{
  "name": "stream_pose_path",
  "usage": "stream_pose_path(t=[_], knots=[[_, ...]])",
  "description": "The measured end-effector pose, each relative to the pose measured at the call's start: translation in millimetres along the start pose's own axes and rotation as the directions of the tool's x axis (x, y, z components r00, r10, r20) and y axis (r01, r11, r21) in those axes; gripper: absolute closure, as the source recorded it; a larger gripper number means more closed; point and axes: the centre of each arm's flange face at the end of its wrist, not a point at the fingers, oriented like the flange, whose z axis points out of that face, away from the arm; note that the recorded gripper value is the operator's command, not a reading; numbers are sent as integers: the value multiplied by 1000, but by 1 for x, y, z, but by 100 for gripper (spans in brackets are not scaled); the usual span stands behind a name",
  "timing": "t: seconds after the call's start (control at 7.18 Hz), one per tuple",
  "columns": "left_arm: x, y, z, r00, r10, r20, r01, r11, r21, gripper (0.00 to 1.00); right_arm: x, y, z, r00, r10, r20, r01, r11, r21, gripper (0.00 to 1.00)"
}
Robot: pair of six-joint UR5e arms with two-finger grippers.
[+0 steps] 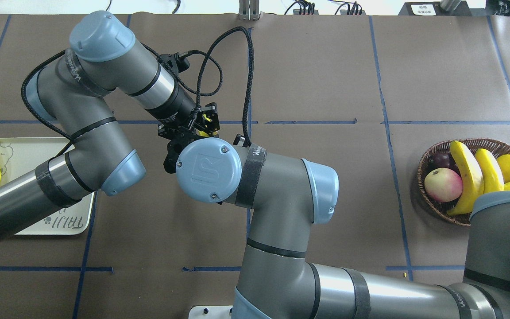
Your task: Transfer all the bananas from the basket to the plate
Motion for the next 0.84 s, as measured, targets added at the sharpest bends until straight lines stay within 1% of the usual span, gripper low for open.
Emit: stream_pose_path(t=[0.56,0.84], knots=[[-4,-2,1,1000,-15,16,15,1000,5,100,0,0,-6,1000,5,7,-5,1000,13,1],[-7,-4,0,1000,-17,20,17,1000,10,100,2,3,-16,1000,7,16,-7,1000,31,1]])
